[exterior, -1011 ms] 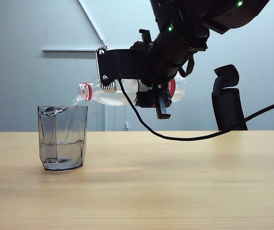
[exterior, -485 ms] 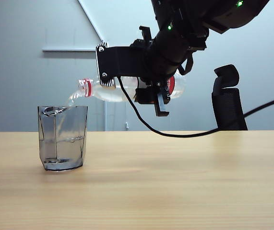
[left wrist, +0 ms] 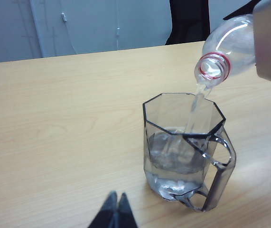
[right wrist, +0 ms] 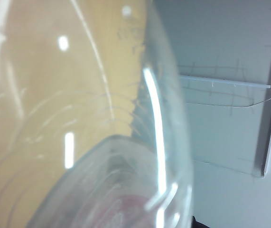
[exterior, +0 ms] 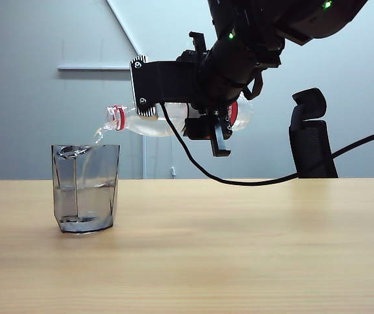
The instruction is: Pick up the mineral water bottle on the table and pour water into the mug until it's half full.
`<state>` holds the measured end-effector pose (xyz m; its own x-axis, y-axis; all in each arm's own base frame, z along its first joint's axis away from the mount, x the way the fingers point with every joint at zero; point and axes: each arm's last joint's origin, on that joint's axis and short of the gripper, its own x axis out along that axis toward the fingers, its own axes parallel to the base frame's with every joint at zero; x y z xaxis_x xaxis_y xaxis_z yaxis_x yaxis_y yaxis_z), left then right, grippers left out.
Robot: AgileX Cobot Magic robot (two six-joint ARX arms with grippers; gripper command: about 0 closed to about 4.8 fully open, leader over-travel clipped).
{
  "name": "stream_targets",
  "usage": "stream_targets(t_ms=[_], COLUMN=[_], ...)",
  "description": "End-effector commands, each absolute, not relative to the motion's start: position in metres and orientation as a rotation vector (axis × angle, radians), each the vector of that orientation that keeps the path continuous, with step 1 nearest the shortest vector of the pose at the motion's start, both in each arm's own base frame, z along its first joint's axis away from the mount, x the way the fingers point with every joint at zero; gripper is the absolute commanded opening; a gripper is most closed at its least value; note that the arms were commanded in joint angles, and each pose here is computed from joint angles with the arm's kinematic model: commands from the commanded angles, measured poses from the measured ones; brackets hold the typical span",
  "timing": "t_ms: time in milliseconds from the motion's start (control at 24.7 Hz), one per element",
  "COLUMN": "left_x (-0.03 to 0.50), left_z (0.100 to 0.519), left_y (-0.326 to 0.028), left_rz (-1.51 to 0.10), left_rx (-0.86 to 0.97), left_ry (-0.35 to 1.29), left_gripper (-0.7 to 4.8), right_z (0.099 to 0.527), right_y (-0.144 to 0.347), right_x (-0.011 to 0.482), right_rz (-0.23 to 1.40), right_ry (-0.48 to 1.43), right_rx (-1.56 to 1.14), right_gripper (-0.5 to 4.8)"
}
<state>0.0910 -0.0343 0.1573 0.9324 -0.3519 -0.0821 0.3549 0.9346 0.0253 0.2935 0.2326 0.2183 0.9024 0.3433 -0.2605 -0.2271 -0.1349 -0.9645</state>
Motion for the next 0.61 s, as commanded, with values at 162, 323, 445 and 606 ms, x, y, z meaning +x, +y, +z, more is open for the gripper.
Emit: stream_targets(t_ms=[162,323,445,606], left_x=[0.0910,0.0910,0.0910,0.0910], left_z=[0.1590,0.1590,0.1590,0.1590], left_y=[-0.0344,-0.0344,-0.0344,-0.0344], left_rz=[-0.363,-0.363,-0.363,-0.363], left_rx=[0.035,0.035,0.035,0.035], left_ry=[0.066,0.065,0.066,0.065], left_gripper=[-0.02,-0.02,-0.02,-0.02], right_z=[0.2243,0.2214,0.2209,0.2209], right_y=[0.2336,0.2331,0.2330,0.2337], right_x=[0.2929,0.2923,0.2921,0.2916], right_rz=[0.477,0.494,0.494,0.489], right_ry=[-0.080,-0.041,-0.014,0.016], right_rx=[-1.534,-1.489,-1.402,-1.276], right_gripper=[2.68,2.68,2.68,2.68])
